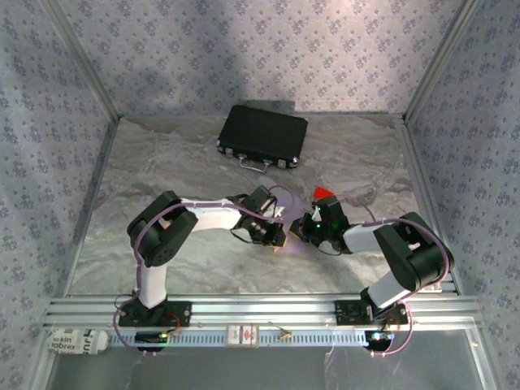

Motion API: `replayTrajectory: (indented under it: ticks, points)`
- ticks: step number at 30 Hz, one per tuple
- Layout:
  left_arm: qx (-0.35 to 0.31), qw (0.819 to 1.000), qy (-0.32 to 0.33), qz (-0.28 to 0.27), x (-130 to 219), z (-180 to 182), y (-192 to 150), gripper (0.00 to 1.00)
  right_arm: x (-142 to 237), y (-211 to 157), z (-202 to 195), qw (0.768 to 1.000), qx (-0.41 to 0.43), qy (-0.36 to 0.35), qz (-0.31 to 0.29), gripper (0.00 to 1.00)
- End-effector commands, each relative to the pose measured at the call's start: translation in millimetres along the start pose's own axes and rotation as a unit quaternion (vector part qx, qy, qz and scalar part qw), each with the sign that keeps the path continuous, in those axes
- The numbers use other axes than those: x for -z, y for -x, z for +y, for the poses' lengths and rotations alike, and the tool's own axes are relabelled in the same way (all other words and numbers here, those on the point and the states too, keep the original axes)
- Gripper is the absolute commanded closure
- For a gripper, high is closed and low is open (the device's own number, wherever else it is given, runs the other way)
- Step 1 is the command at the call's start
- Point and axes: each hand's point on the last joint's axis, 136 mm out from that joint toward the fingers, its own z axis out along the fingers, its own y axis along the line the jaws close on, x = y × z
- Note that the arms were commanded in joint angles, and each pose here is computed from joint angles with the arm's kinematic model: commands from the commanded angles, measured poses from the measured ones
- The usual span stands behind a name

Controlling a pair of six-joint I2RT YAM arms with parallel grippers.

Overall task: Fold a paper plane with a square sheet of paper (pick it up from the middle)
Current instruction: Fold the triangle a second time at the center of the table.

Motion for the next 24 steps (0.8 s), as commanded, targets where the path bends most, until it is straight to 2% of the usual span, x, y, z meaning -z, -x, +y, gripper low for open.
replayTrajectory:
  ticks: [1, 24]
  points:
    - [0.002, 1.0, 0.014, 0.015, -2, 9, -12, 0.9, 2, -10, -35, 0.998, -0.022, -0.057, 0.008, 1.0]
    - [0.019, 0.998, 0.045, 0.032, 11, 35, -54, 0.91, 2, -9, -37, 0.998, -0.025, -0.058, 0.007, 1.0]
